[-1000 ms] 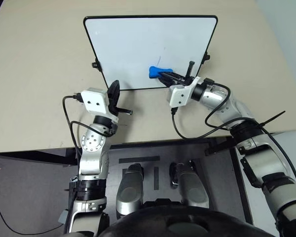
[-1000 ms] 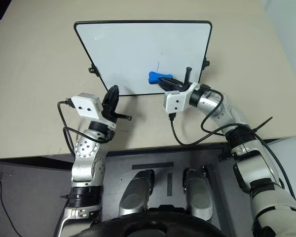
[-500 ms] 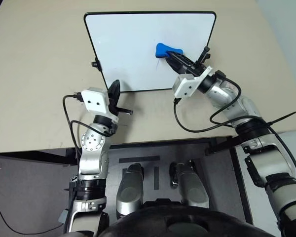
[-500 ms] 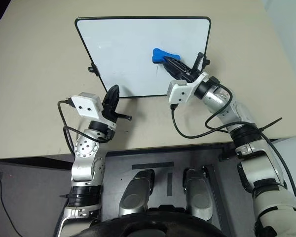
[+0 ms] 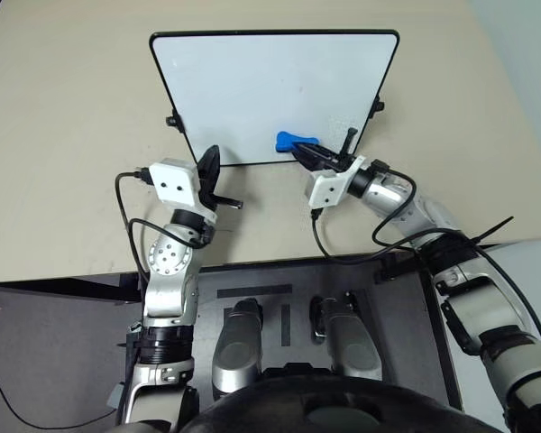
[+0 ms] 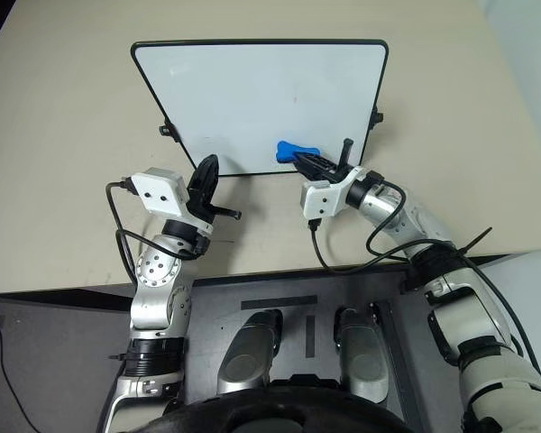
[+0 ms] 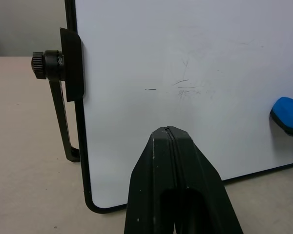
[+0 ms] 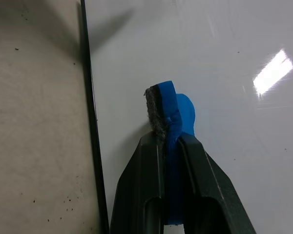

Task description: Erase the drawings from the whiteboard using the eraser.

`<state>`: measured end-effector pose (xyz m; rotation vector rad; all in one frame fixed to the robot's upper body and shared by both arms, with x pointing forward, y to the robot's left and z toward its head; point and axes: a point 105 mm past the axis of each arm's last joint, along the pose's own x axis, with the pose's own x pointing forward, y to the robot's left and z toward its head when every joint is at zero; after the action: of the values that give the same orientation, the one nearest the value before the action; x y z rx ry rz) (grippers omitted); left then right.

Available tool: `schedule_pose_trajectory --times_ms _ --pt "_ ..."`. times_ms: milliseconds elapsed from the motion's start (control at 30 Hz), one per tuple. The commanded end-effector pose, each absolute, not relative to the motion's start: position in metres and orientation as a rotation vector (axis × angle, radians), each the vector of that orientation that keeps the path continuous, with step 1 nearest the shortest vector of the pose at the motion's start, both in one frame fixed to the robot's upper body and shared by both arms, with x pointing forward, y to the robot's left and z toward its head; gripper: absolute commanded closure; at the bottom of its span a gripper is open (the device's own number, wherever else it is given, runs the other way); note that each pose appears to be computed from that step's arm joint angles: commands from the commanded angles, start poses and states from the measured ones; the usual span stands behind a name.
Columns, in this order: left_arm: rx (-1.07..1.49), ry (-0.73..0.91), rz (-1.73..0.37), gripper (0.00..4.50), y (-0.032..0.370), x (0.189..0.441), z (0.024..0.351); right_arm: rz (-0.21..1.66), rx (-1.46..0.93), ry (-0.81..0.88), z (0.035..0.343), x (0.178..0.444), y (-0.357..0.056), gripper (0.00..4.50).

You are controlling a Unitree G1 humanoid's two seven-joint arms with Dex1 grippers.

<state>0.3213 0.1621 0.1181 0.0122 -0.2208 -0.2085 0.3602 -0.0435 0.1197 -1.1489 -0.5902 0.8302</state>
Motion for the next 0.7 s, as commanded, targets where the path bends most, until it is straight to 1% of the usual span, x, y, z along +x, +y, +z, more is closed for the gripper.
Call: schedule_pose_trajectory --times_ms 33,167,267,333,533,633,667,700 --pt "0.028 -0.27 -0.213 4.5 0.163 0.321 0.131 0.763 -1.153 -0.633 0.139 0.369 -0.045 4.42" --pt "0.03 -0.271 -0.213 4.5 0.163 0.321 0.132 0.83 -1.132 -0.63 0.136 0.358 -0.05 4.42" --pt "0.032 -0.272 -0.209 4.5 0.165 0.32 0.132 0.926 -1.081 -0.578 0.129 0.34 -0.059 4.42" --pt "0.032 -0.271 -0.206 4.5 0.166 0.319 0.132 0.957 -1.038 -0.525 0.126 0.333 -0.068 4.42" --pt "0.031 -0.261 -0.211 4.5 0.166 0.318 0.13 0.99 -0.84 -0.267 0.121 0.317 -0.109 4.42" --pt "0.033 -0.258 -0.216 4.5 0.167 0.319 0.13 1.004 -0.805 -0.206 0.116 0.311 -0.118 4.42" --pt "0.035 -0.258 -0.219 4.5 0.167 0.32 0.13 1.013 -0.793 -0.192 0.115 0.31 -0.119 3.69" --pt "0.036 -0.257 -0.222 4.5 0.166 0.32 0.13 1.02 -0.784 -0.18 0.113 0.308 -0.12 3.46"
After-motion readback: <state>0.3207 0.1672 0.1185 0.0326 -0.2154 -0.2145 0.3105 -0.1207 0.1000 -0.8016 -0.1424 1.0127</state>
